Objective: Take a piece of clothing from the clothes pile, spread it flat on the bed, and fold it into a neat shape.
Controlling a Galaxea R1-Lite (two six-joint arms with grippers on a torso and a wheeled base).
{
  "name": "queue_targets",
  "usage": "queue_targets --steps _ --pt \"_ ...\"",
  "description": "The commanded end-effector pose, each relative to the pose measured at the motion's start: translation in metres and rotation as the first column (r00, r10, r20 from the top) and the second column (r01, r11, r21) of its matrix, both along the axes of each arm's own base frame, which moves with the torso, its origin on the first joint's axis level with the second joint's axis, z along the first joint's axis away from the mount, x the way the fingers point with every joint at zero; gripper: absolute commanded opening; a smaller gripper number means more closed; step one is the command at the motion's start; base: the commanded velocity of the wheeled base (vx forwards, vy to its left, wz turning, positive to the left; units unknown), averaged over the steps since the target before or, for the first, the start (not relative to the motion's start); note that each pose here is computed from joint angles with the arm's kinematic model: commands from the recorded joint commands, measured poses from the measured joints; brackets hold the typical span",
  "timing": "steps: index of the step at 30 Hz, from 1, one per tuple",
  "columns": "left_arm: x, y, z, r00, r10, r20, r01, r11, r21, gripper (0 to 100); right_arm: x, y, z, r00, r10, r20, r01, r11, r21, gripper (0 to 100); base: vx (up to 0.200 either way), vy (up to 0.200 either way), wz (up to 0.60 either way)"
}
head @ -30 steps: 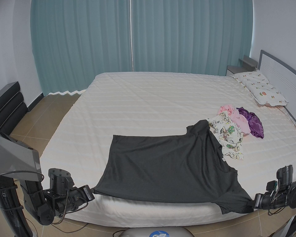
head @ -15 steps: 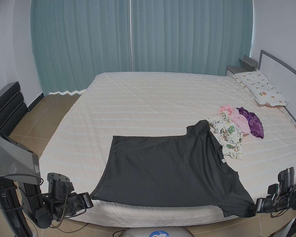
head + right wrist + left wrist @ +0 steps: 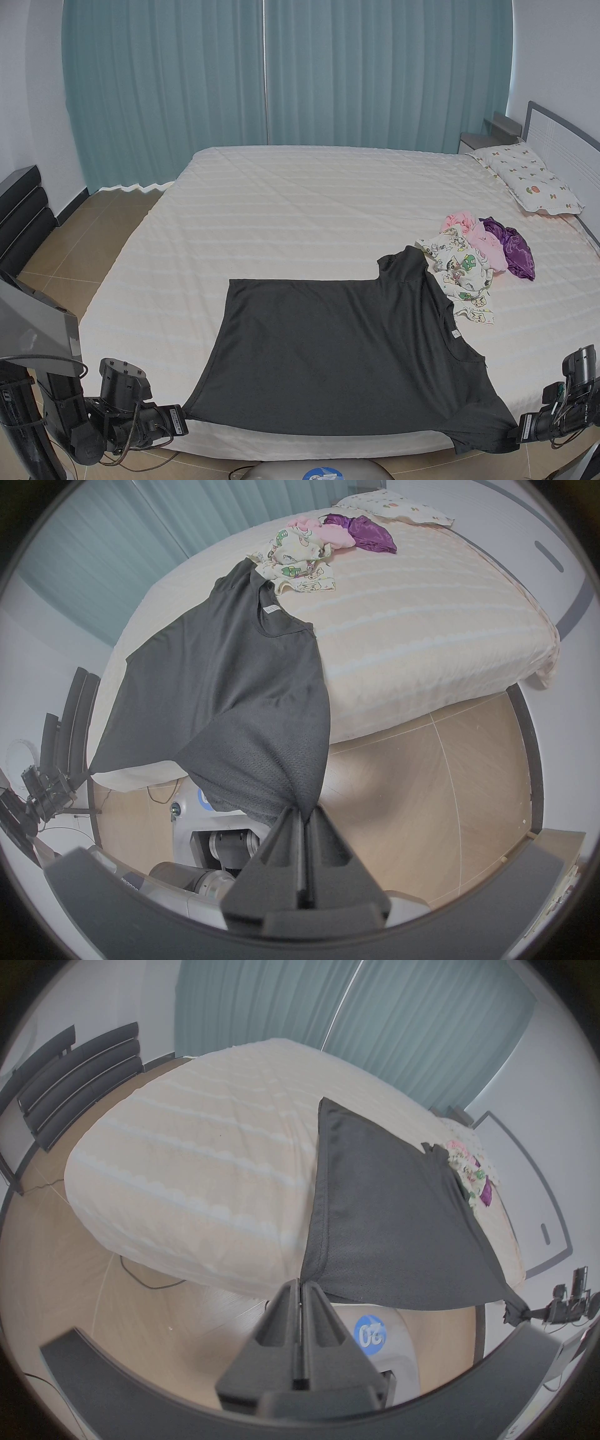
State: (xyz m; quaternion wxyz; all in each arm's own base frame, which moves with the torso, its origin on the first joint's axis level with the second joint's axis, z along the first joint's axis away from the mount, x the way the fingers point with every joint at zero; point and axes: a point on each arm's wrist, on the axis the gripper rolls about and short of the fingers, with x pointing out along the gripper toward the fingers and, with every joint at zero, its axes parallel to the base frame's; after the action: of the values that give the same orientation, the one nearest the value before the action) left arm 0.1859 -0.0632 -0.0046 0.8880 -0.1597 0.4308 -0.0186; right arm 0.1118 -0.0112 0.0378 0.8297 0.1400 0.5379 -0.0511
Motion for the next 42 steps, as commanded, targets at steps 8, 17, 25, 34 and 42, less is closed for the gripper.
queue_targets --steps 8,17,25,34,42 --pt "-0.013 -0.003 0.003 0.999 -0.024 -0.039 0.027 0.998 0.064 0 0.005 -0.002 0.003 1.0 -0.007 0.019 0.007 1.0 -0.002 0 0.0 0.0 0.0" --pt "0.015 -0.009 0.026 0.993 0.005 0.118 -0.005 1.0 -0.001 0 0.032 -0.001 0.033 0.975 0.037 0.221 -0.045 0.999 0.03 0 0.0 0.0 0.0" --pt "0.037 -0.017 0.03 0.991 0.033 0.133 -0.029 0.999 -0.032 0 0.055 0.001 0.037 0.969 0.074 0.236 -0.088 0.995 0.05 0 0.0 0.0 0.0" --pt "0.065 -0.025 0.019 0.984 0.091 0.153 -0.091 0.996 -0.007 0 0.103 -0.003 0.022 0.983 0.066 0.169 -0.077 0.996 0.055 0 0.0 0.0 0.0" --pt "0.083 -0.03 0.008 0.983 0.101 0.155 -0.102 0.995 -0.003 0 0.132 -0.005 0.015 0.984 0.067 0.163 -0.077 0.995 0.058 0 0.0 0.0 0.0"
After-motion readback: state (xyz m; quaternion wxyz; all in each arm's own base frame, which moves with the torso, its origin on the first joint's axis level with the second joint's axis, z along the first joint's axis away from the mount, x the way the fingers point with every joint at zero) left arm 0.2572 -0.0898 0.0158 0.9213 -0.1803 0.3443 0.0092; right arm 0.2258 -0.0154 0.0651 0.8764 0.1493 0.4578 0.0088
